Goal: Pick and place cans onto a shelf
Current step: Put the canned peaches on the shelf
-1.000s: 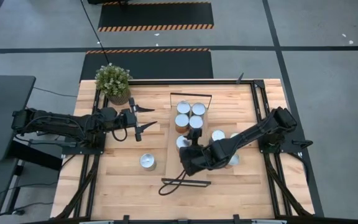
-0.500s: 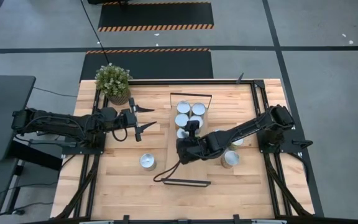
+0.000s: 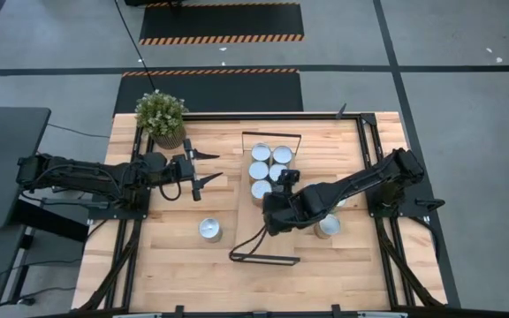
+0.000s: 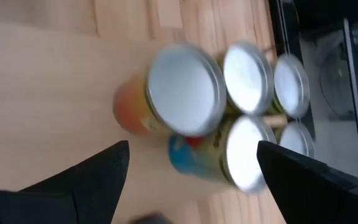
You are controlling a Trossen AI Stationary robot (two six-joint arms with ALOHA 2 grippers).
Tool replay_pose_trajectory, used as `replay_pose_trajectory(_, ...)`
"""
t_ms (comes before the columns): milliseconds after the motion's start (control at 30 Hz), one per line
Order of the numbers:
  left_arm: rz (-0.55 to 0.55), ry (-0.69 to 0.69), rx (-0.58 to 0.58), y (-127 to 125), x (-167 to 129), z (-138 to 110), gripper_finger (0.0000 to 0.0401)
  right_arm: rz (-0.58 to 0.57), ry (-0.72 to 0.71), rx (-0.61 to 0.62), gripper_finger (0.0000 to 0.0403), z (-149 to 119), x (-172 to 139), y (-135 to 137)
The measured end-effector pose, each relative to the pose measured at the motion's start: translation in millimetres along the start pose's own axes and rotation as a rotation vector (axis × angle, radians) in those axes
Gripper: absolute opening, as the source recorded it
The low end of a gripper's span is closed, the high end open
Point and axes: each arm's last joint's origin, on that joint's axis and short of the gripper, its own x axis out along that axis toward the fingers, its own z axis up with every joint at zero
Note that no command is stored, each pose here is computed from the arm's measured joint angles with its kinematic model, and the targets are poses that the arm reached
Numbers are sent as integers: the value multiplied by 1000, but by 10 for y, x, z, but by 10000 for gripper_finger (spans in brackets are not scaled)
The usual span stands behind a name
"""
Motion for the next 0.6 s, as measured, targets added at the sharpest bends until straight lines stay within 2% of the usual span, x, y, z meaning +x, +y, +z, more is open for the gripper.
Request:
replay_pose_trajectory(100,-1,2,0,-1,1,-3,245,-24,41,-5,361,-75,-23,-45)
replay_pose_trajectory(367,-2,6,1,-2,0,-6,245,-8,43,81,361,-262,-96,-218)
replay_pose_trajectory(600,0,2,0,0,0,-2,245,45,78,228,362,-489,-82,-401)
